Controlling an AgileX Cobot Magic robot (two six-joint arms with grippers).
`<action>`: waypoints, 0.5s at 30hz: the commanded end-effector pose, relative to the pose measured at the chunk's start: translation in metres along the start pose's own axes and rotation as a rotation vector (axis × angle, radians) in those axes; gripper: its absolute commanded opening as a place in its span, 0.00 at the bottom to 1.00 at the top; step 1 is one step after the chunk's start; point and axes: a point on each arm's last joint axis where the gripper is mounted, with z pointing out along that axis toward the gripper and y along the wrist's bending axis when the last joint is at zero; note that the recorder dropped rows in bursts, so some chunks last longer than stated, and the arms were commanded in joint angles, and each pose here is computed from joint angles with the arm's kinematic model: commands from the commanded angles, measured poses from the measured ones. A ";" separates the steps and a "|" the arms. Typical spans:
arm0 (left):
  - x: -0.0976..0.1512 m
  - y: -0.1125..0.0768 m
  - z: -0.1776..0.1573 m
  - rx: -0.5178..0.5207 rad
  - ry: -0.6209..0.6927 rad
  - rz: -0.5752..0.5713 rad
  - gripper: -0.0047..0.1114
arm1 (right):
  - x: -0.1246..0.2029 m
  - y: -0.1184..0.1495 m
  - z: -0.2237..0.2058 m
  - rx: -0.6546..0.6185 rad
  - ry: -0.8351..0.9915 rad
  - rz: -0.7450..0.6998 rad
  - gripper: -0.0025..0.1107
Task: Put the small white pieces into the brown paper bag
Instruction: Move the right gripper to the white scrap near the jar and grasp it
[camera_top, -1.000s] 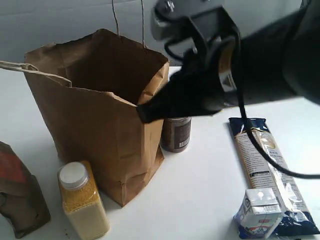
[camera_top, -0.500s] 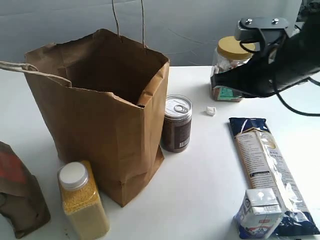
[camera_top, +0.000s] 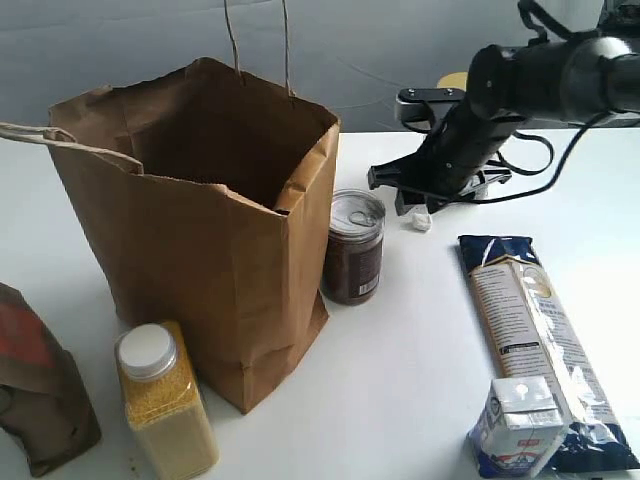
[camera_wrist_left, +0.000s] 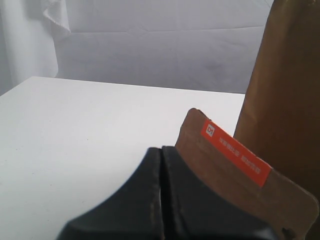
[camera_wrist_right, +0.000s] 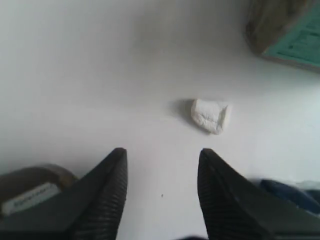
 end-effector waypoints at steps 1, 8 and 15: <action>0.001 0.000 0.000 0.008 -0.003 -0.012 0.04 | -0.019 -0.008 0.020 0.066 0.012 0.024 0.40; 0.001 0.000 0.000 0.008 -0.003 -0.012 0.04 | -0.020 -0.016 0.048 0.139 0.097 0.026 0.40; 0.001 0.000 0.000 0.008 -0.003 -0.012 0.04 | -0.018 -0.020 0.059 0.169 0.099 0.024 0.23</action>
